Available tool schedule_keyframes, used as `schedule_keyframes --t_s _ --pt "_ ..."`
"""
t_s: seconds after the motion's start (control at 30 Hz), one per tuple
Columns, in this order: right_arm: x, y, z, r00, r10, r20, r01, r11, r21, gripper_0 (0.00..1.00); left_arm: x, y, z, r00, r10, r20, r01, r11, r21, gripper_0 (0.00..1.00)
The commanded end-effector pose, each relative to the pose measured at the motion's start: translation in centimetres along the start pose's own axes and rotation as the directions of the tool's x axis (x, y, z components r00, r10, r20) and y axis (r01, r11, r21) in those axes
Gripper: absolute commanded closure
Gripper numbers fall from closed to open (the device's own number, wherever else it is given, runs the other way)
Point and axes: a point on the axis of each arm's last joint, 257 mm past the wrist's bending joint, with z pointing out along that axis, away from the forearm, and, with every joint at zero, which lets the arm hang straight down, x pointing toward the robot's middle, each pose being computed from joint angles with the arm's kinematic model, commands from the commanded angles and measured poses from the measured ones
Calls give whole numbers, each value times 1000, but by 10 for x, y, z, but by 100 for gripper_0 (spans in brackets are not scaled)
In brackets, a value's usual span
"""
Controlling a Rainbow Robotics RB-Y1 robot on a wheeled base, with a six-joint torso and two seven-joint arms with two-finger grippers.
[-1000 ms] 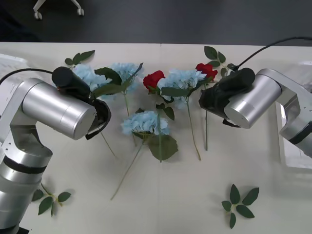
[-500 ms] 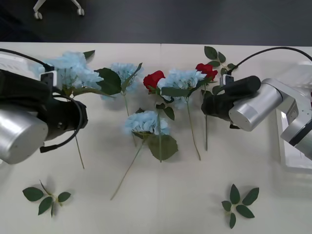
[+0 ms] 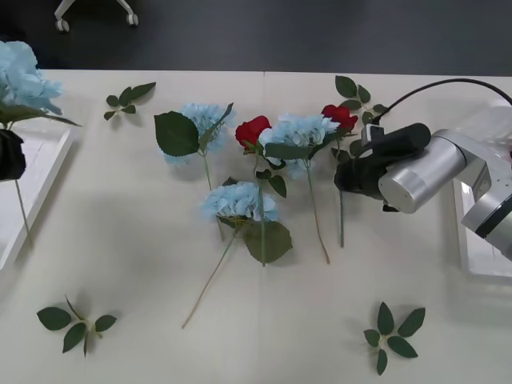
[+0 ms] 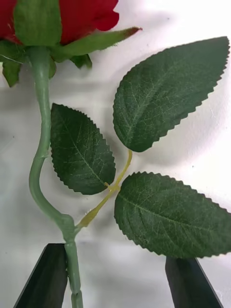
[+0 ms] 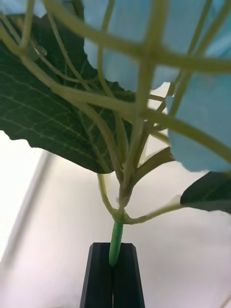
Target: Put the red flowers into the right box and the blue flowers into the left box
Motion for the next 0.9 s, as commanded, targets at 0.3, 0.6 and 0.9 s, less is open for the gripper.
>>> schedule_keyframes --t_s 0.3,0.6,0.9 --pt "-24 15 -7 993 -111 40 112 993 -30 41 -27 155 -29 980 184 -80 -197 958 -207 100" --pt "-21 28 -6 989 -141 50 144 988 -58 42 -54 239 -21 981 191 -42 -196 939 -283 100" --pt "-20 27 -4 987 -152 42 155 986 -56 100 -58 258 16 978 205 -30 -205 929 -308 100"
